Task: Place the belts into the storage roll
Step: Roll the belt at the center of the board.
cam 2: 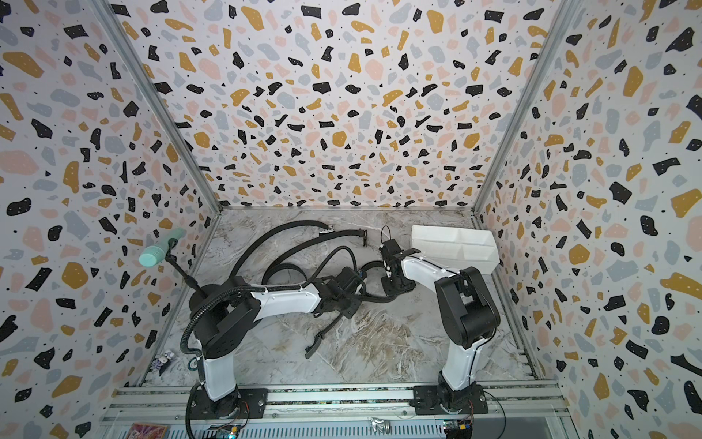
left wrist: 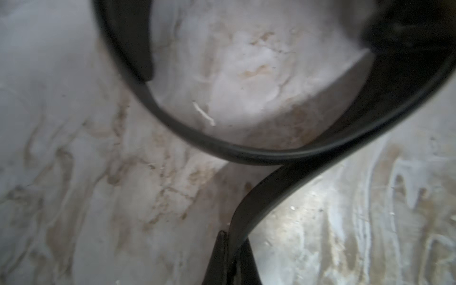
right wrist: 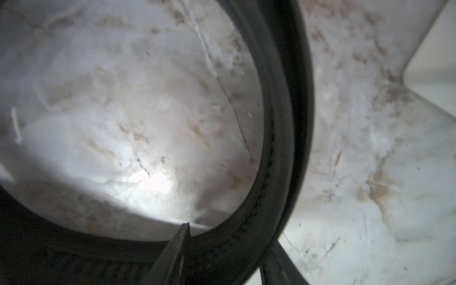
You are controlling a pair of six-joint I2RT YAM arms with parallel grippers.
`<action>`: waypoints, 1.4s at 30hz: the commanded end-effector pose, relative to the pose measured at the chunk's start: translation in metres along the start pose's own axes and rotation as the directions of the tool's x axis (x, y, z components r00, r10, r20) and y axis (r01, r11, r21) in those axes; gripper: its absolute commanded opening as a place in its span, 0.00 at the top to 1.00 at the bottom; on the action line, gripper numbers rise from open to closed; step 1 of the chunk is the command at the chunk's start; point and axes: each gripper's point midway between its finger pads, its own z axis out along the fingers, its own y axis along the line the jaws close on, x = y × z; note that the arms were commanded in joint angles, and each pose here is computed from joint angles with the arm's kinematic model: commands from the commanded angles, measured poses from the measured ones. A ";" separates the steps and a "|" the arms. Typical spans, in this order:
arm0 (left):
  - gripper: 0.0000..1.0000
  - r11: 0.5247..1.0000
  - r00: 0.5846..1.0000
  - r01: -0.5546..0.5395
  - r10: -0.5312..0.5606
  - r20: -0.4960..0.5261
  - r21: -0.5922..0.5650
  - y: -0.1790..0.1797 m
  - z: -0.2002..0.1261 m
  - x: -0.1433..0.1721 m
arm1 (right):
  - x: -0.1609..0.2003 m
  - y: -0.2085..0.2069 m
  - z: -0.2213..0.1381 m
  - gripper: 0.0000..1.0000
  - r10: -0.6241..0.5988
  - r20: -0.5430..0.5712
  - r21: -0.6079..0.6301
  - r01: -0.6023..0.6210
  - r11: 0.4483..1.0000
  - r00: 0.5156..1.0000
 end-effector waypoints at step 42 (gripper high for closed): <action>1.00 0.978 0.983 -0.097 0.065 -0.170 -0.184 0.046 -0.015 0.027 | 0.037 -0.048 0.027 0.49 0.343 -0.027 -0.168 -0.343 0.924 0.939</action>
